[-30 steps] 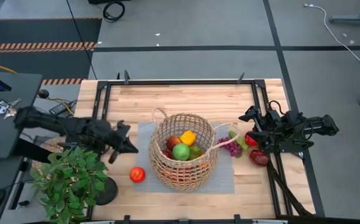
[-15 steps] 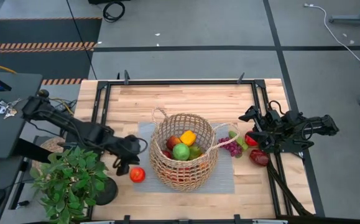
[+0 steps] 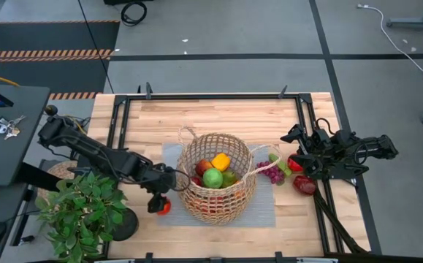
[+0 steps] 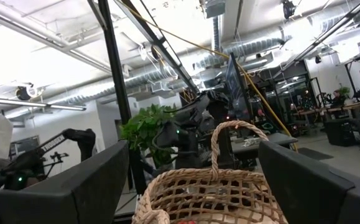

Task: Build produce basket
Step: Put the red apple into the brown basket

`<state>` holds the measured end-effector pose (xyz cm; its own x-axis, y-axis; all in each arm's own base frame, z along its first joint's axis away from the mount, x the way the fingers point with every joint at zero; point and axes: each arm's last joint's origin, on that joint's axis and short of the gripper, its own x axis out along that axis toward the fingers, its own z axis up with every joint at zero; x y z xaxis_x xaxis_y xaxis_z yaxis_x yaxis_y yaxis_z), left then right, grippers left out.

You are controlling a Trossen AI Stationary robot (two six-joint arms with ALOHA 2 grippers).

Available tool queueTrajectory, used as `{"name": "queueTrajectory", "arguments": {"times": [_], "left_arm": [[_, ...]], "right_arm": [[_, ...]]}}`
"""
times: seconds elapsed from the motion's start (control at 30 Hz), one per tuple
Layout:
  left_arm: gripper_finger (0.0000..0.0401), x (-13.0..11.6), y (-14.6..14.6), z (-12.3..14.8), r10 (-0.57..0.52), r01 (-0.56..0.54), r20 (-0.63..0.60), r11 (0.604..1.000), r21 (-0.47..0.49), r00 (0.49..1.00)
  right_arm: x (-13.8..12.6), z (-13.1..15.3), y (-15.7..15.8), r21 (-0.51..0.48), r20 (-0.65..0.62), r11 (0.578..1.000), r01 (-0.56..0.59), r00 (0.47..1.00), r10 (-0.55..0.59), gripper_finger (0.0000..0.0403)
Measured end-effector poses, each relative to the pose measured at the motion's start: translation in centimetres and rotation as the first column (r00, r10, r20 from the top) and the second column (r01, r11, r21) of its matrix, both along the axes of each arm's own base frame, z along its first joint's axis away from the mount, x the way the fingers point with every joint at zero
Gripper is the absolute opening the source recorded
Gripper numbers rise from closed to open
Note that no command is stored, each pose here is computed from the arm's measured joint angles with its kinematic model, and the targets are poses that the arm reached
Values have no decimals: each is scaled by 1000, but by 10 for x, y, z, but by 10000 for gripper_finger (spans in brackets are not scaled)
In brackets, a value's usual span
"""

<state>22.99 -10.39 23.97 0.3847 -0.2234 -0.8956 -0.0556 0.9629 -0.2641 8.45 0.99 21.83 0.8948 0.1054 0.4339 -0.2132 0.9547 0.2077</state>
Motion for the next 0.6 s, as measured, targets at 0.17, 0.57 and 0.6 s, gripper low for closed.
{"name": "queueTrajectory", "arguments": {"times": [0.17, 0.57, 0.6], "left_arm": [[357, 2, -5, -8, 21, -26, -72, 998, -62, 997], [357, 10, -29, -11, -68, 80, -212, 996, 49, 975], [356, 11, -32, -12, -83, 102, -236, 992, 70, 968]], "right_arm": [[0, 0, 0, 0, 0, 1000, 0, 1000, 0, 361], [0, 0, 0, 0, 1, 1000, 0, 1000, 0, 361], [0, 0, 0, 0, 1, 1000, 0, 1000, 0, 361]]}}
